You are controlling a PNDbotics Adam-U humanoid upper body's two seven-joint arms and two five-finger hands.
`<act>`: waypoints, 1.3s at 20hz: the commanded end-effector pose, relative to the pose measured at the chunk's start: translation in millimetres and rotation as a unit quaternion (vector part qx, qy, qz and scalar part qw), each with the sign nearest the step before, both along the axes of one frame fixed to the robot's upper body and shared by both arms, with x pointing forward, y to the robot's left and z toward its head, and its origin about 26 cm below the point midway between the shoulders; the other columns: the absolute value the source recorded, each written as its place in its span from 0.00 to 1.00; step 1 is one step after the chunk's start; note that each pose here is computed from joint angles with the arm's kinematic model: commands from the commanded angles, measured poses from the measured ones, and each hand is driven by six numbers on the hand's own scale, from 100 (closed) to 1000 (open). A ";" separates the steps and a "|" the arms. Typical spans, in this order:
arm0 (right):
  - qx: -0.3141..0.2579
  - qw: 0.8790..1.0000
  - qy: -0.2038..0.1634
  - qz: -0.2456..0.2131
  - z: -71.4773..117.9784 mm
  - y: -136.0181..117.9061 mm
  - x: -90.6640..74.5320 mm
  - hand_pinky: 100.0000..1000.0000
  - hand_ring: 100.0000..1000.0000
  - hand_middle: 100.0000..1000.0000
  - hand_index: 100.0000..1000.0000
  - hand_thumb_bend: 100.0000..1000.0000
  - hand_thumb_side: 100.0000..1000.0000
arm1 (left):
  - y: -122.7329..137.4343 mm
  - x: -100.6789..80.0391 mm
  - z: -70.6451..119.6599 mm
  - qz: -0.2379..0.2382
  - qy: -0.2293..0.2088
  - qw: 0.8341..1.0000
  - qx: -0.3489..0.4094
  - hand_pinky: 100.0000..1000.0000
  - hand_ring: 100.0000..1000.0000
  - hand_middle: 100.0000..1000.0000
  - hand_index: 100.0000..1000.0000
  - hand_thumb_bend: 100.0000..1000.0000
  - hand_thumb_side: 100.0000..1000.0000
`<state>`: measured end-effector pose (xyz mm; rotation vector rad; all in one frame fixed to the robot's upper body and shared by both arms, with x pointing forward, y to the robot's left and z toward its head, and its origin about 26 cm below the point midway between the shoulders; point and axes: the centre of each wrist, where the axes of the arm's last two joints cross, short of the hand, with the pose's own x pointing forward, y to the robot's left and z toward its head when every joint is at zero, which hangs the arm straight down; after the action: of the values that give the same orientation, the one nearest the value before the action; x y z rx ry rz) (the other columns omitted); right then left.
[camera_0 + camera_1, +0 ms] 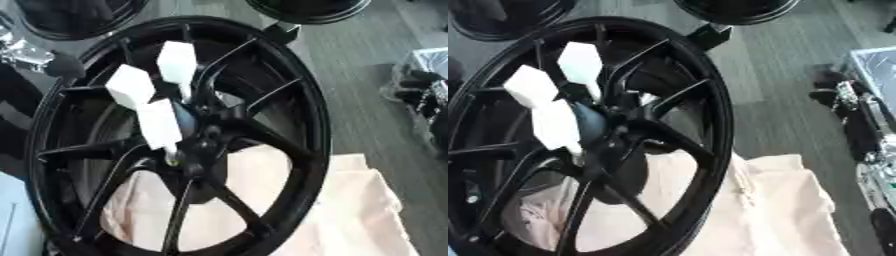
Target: Pull the pin out of the wheel hub.
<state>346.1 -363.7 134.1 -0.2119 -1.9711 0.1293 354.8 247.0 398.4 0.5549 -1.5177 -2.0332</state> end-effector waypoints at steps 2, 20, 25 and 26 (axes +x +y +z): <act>-0.017 1.000 -0.015 0.002 12.9 -3.0 -1.4 0.87 0.69 0.67 0.80 0.00 0.74 | 0.1 5.2 6.1 0.009 -0.013 1.000 0.013 0.79 0.81 0.77 0.83 0.51 0.59; -0.016 1.000 -0.010 0.003 10.6 -3.2 -0.4 0.86 0.69 0.67 0.80 0.00 0.74 | -5.3 46.6 -20.3 0.008 0.032 0.999 0.022 0.80 0.81 0.74 0.80 0.68 0.40; -0.015 1.000 -0.010 0.003 10.7 -2.8 -0.1 0.86 0.69 0.67 0.80 0.00 0.74 | -6.9 51.3 -23.5 0.007 0.033 0.999 0.026 0.80 0.81 0.74 0.79 0.69 0.38; -0.015 1.000 -0.010 0.004 10.5 -2.7 0.0 0.86 0.69 0.67 0.80 0.00 0.74 | -7.2 51.9 -24.1 0.007 0.033 0.999 0.027 0.80 0.81 0.74 0.79 0.69 0.38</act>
<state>346.4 -362.2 133.2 -0.2059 -1.9644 0.1381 409.9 237.3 360.6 0.4646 -1.4052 -2.0649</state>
